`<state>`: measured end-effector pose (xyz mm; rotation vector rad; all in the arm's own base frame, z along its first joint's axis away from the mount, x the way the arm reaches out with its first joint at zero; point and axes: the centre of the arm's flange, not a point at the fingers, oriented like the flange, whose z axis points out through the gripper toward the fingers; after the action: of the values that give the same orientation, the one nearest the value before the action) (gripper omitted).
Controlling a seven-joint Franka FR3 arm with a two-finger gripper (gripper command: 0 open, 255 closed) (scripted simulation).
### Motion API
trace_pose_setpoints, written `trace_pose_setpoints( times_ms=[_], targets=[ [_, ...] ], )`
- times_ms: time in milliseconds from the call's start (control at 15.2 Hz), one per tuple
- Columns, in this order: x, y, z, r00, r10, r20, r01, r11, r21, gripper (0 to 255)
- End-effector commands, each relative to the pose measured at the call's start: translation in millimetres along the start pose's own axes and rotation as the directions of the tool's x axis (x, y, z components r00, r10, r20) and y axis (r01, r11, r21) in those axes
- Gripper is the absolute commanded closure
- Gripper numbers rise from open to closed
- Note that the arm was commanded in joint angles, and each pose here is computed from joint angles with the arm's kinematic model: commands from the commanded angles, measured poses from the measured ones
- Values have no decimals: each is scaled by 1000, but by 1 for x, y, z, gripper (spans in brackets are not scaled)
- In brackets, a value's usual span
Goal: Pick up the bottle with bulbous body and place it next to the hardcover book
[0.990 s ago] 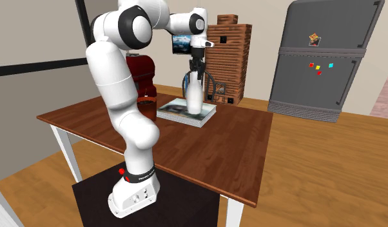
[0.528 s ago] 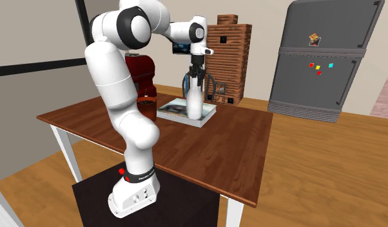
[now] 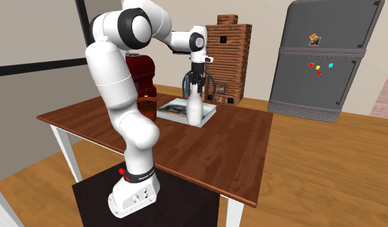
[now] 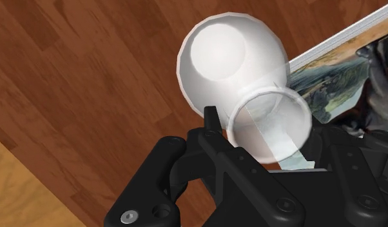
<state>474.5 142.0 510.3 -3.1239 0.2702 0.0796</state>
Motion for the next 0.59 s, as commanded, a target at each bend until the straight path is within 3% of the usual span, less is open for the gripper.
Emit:
trace_pose_setpoints(
  times_ms=[0,528],
  targets=[
    [0,-1,11,1000,0,-1,0,1000,0,255],
    [2,-1,53,1000,0,-1,0,1000,0,255]
  ],
)
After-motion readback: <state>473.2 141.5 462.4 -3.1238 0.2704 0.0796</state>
